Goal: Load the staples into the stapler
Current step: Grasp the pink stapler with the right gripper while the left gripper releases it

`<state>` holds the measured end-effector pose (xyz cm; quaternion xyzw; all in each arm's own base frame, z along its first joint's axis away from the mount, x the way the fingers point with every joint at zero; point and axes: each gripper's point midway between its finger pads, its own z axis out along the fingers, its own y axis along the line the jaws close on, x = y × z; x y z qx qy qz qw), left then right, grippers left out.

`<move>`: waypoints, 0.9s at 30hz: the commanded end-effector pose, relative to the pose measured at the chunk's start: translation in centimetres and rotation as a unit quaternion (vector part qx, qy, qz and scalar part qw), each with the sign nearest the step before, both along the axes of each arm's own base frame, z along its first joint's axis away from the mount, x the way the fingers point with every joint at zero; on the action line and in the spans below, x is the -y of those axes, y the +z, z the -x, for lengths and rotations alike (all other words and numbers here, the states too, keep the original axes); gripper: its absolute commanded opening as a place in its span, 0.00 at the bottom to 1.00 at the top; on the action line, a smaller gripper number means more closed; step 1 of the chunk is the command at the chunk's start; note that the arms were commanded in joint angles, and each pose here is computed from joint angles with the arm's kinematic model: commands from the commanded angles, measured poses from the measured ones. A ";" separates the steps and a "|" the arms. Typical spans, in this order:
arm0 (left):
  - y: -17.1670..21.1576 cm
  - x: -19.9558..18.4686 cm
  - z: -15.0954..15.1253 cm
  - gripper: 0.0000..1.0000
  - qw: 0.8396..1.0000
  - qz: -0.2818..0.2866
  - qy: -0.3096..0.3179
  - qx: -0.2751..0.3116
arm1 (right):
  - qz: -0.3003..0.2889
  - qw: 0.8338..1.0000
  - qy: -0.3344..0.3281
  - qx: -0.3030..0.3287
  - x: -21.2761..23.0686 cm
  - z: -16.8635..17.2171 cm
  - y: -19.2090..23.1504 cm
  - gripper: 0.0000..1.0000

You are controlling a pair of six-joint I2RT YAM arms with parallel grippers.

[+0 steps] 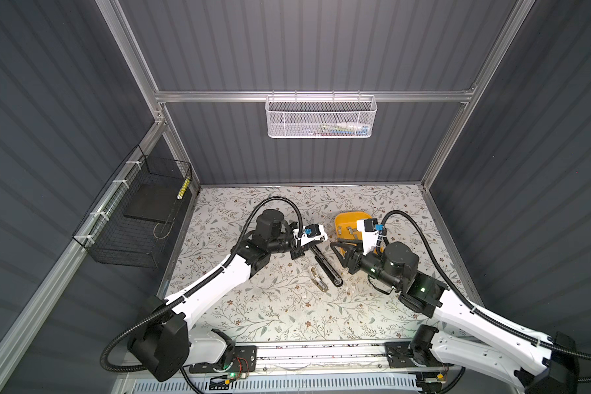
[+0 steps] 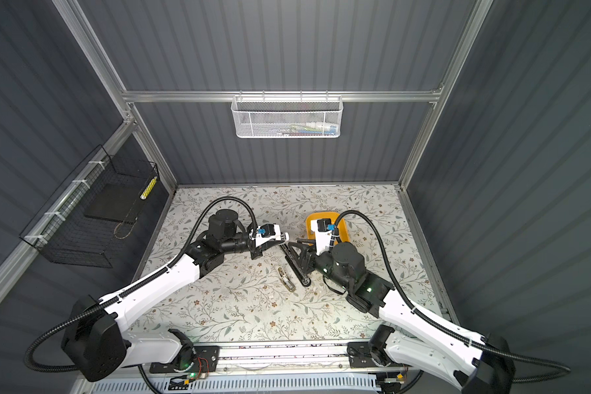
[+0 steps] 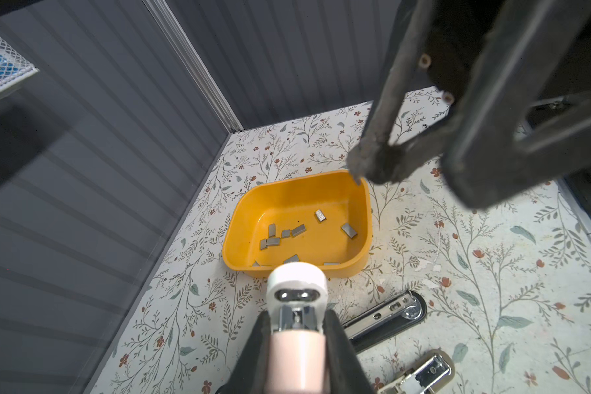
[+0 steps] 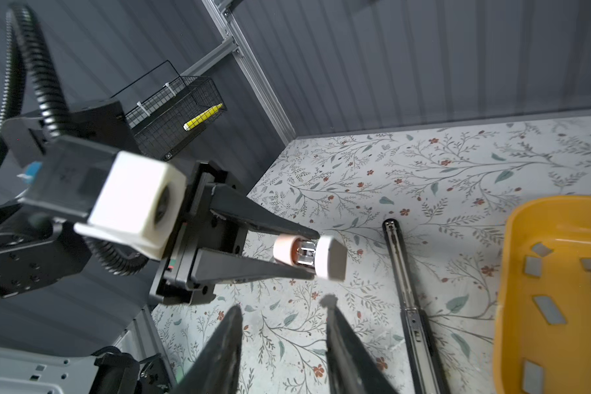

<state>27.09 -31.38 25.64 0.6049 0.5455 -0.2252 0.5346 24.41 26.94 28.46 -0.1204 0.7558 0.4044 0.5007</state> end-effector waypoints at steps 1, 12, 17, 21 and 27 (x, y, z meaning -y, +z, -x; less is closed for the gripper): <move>1.5 0.1 1.3 0.00 0.999 0.013 -0.026 0.030 | 0.007 1.000 -0.006 -0.022 -0.5 -0.7 -0.4 0.39; 1.6 0.9 4.5 0.00 0.993 0.017 -0.111 0.040 | 0.042 0.995 -0.066 -0.057 0.2 -2.6 -3.2 0.29; 2.3 0.5 5.1 0.00 0.992 0.022 -0.113 0.053 | 0.058 0.988 -0.120 -0.079 2.0 -3.4 -5.8 0.19; 2.5 0.4 5.3 0.00 0.992 0.025 -0.116 0.052 | 0.074 0.982 -0.140 -0.101 2.6 -3.7 -7.9 0.12; 2.4 0.4 5.4 0.00 0.991 0.019 -0.121 0.050 | 0.086 0.982 -0.144 -0.085 3.1 -3.9 -8.2 0.14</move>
